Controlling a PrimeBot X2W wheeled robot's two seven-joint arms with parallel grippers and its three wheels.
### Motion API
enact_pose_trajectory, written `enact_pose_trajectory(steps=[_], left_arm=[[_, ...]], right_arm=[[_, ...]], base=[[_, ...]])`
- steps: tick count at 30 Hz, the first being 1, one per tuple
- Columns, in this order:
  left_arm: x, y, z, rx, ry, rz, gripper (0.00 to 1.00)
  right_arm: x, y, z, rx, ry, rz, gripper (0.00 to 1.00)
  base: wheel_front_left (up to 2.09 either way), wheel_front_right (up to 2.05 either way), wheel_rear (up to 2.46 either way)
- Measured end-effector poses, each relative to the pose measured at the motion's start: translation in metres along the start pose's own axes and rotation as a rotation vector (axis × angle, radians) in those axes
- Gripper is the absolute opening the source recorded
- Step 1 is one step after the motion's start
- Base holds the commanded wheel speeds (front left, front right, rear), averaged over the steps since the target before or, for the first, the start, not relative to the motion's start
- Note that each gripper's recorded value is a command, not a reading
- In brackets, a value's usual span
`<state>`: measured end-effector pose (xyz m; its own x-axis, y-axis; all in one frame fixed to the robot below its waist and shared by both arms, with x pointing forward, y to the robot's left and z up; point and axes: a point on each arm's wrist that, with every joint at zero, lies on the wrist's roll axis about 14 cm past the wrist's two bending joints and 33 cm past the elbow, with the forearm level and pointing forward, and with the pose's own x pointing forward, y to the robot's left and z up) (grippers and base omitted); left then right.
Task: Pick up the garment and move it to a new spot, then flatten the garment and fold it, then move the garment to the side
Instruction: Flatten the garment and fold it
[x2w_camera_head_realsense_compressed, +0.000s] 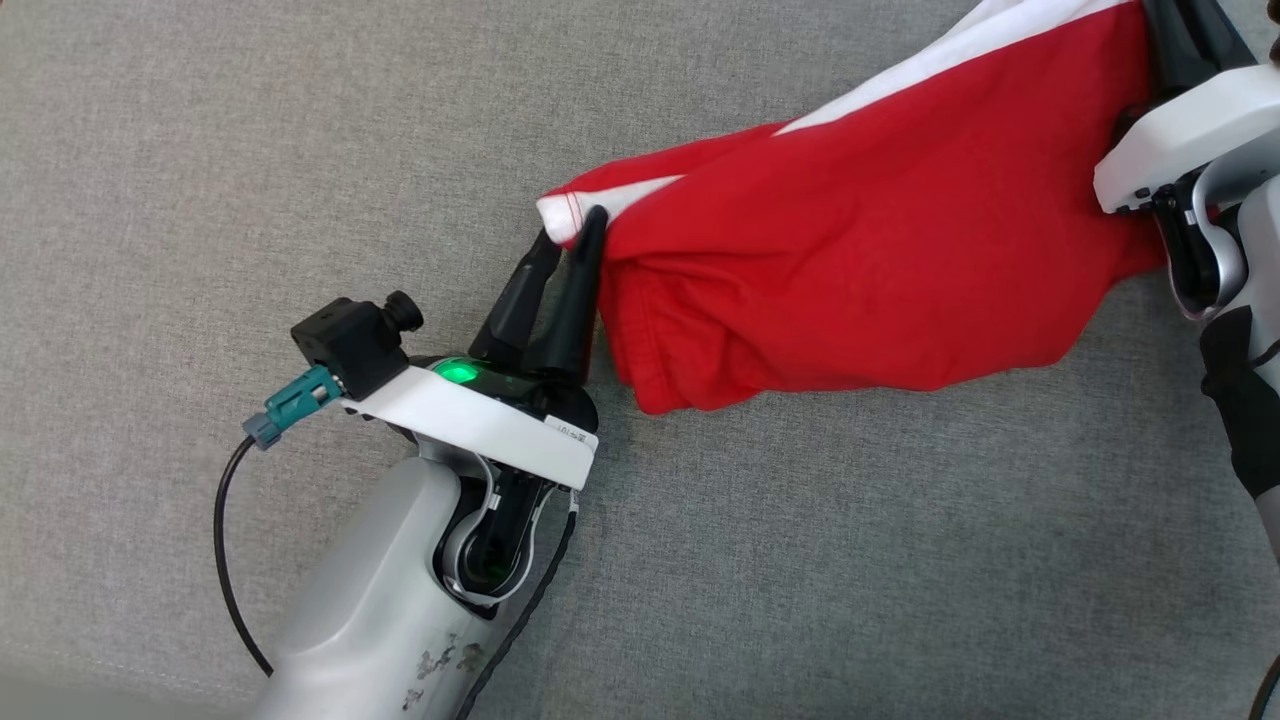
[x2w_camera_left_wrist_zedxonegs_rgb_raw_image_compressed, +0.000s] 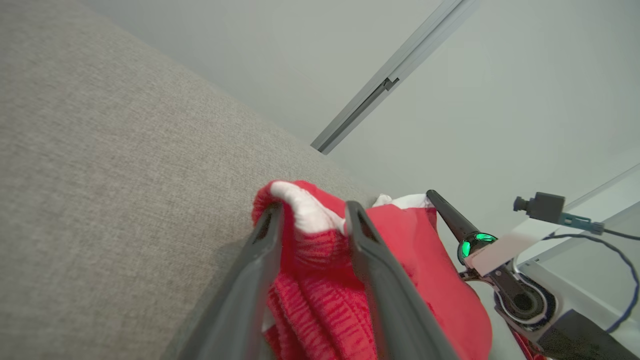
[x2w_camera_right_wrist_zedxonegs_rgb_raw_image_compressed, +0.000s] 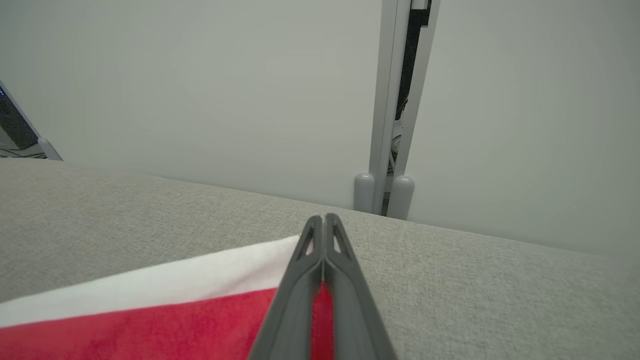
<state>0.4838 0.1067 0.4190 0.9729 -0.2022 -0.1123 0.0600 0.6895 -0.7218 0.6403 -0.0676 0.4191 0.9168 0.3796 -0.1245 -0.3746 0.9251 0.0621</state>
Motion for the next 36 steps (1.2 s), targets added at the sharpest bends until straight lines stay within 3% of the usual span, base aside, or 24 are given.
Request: enact_pose_trajectory(steps=[1, 8, 14, 22, 32, 33, 34, 35, 36], left_arm=[[0.0, 0.001, -0.001, 0.013, 0.005, 0.002, 1.0], [-0.005, 0.014, 0.008, 0.112, -0.011, 0.036, 1.0], [-0.019, 0.02, 0.017, 0.16, -0.038, 0.081, 1.0], [-0.037, 0.015, 0.016, 0.182, -0.041, 0.083, 1.0], [-0.042, 0.017, 0.023, 0.206, -0.057, 0.094, 1.0], [-0.043, 0.018, 0.024, 0.206, -0.059, 0.098, 1.0], [-0.044, 0.019, 0.024, 0.207, -0.06, 0.101, 1.0], [-0.045, 0.019, 0.025, 0.206, -0.062, 0.104, 1.0], [-0.047, 0.021, 0.025, 0.207, -0.062, 0.109, 1.0]], right_arm=[[0.0, -0.001, -0.001, 0.005, 0.003, -0.006, 1.0], [-0.007, -0.001, 0.018, 0.018, -0.041, -0.019, 1.0], [-0.035, -0.001, 0.007, 0.061, -0.006, -0.041, 1.0], [-0.073, 0.006, -0.03, 0.121, 0.115, -0.055, 1.0], [-0.08, 0.01, -0.064, 0.142, 0.267, -0.054, 1.0], [-0.08, 0.012, -0.066, 0.141, 0.279, -0.051, 0.82], [-0.079, 0.013, -0.066, 0.145, 0.285, -0.05, 0.48], [-0.079, 0.015, -0.066, 0.15, 0.287, -0.048, 0.0], [-0.08, 0.015, -0.065, 0.153, 0.287, -0.048, 0.0]], base=[[0.0, 0.0, 0.0], [0.0, 0.0, 0.0], [0.0, 0.0, 0.0], [0.0, 0.0, 0.0], [0.0, 0.0, 0.0], [0.0, 0.0, 0.0], [0.0, 0.0, 0.0], [0.0, 0.0, 0.0], [0.0, 0.0, 0.0]])
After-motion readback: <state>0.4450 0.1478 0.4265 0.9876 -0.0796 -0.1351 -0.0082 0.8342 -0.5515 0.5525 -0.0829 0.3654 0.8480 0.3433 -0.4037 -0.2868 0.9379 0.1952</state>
